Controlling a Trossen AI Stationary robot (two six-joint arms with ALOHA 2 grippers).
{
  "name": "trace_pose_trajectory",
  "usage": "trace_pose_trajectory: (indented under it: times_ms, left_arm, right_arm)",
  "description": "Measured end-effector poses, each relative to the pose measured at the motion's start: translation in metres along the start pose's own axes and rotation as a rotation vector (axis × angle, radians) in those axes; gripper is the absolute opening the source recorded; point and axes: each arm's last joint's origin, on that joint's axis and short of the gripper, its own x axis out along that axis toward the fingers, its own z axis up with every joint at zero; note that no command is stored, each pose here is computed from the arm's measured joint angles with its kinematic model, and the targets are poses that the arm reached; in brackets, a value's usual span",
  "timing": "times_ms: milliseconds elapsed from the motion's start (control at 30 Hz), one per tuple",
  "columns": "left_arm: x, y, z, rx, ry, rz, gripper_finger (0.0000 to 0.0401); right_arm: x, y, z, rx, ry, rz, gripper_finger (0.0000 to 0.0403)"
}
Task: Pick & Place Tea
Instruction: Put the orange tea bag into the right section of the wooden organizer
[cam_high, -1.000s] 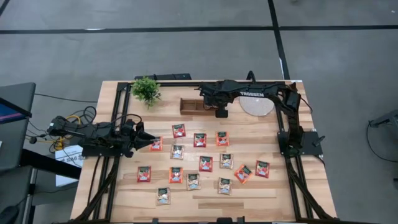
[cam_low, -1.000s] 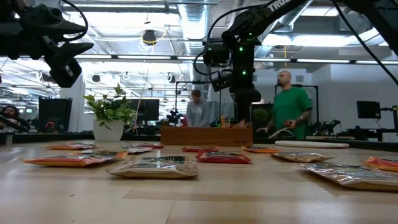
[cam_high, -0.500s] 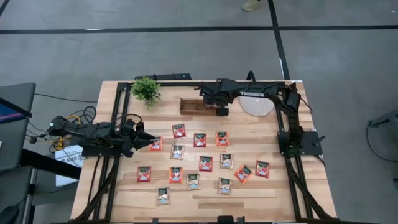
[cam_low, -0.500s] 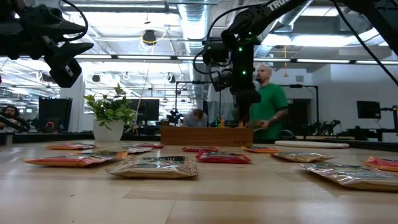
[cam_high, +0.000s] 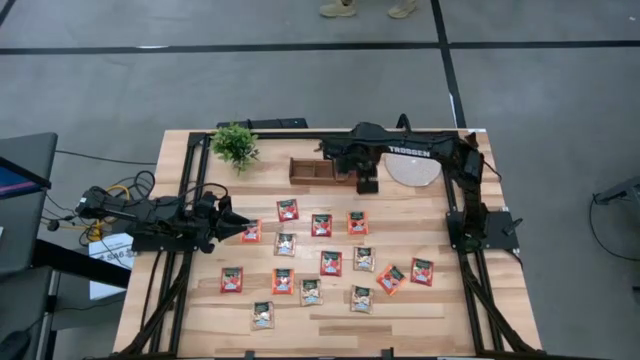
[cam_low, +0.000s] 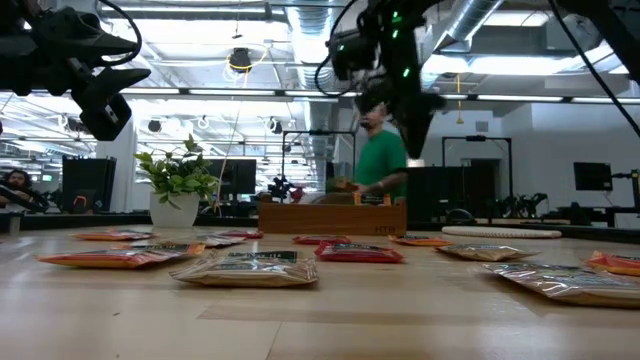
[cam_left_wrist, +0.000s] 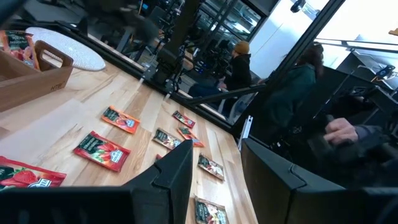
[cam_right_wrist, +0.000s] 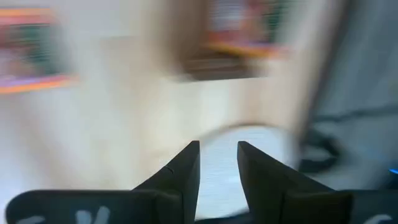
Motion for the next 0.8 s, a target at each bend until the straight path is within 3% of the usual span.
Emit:
trace_pose_trajectory:
  times_ms: [67, 133, 467, 800]
  left_arm:
    - [0.000, 0.000, 0.000, 0.000, 0.000, 0.000, 0.0129]
    - [0.000, 0.000, 0.000, 0.000, 0.000, 0.000, 0.0129]
    - [0.000, 0.000, 0.000, 0.000, 0.000, 0.000, 0.0129]
    - [0.000, 0.000, 0.000, -0.007, 0.001, -0.002, 0.0129]
  right_arm:
    - [-0.006, 0.014, -0.005, -0.009, -0.053, 0.150, 0.0102]
    - [-0.008, 0.029, -0.007, -0.013, -0.081, 0.210, 0.0102]
    - [0.019, 0.088, -0.014, -0.076, -0.286, 0.167, 0.0102]
    - [0.054, 0.090, -0.012, -0.029, -0.356, 0.157, 0.0102]
